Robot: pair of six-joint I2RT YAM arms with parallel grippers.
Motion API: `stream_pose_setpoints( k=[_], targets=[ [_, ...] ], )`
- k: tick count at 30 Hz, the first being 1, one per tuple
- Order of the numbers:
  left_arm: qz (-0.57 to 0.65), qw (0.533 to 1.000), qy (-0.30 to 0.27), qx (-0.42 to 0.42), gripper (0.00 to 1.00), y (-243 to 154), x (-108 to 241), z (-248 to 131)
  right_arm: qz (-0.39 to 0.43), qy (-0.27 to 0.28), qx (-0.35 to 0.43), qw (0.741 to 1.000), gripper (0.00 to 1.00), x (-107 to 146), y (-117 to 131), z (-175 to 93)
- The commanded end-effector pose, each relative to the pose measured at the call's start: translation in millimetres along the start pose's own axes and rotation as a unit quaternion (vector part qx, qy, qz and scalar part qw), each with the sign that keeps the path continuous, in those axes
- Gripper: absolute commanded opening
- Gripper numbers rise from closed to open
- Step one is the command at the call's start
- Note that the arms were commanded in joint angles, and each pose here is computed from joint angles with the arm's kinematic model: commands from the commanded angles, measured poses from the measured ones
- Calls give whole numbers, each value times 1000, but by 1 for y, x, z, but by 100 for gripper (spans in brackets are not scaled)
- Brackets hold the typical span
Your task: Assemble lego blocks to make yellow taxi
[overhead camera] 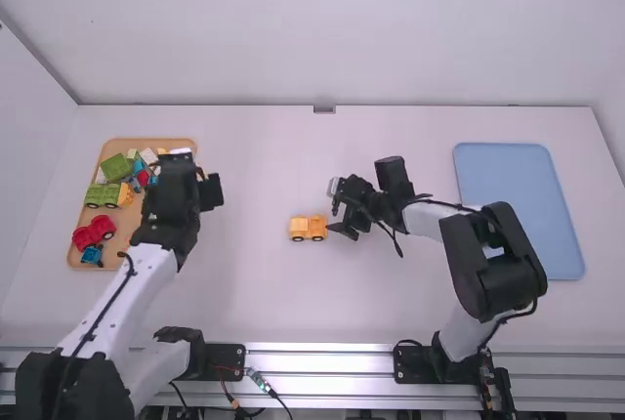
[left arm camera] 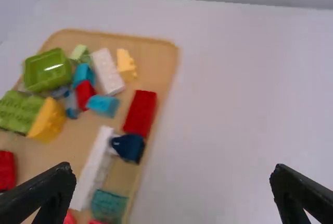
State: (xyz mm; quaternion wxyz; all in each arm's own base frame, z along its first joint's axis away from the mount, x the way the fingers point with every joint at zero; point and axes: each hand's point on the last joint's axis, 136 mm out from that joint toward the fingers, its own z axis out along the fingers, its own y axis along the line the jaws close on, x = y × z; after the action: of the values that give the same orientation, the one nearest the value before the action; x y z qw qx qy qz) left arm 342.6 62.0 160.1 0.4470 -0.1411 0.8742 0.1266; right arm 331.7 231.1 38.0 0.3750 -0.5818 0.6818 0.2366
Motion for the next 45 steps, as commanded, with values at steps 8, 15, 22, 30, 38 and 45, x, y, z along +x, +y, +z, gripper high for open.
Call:
stream_pose_setpoints(
  k=[8, 15, 22, 30, 38, 45],
  targets=[
    [-125, 990, 56, -13, 99, 46, -48, 37, 147, 8, 108, 983, 99, -18, -37, -27],
    [-124, 980, 151, -31, 99, 50, -44, 74, 232, 20, 183, 955, 99, -29, -54, -60],
    [-146, 965, 205, -79, 99, 62, -37, 65, 347, 53, 230, 908, 99, -47, -63, -101],
    [-116, 977, 172, -39, 99, 53, -55, 75, 386, 103, 291, 869, 99, -56, -70, -125],
    [-152, 975, 156, 47, 87, 53, -72, 97, 372, 132, 331, 857, 99, -50, -71, -132],
    [-147, 967, 202, 57, 94, 53, -73, 126, 387, 134, 346, 844, 99, -38, -82, -144]
  ],
)
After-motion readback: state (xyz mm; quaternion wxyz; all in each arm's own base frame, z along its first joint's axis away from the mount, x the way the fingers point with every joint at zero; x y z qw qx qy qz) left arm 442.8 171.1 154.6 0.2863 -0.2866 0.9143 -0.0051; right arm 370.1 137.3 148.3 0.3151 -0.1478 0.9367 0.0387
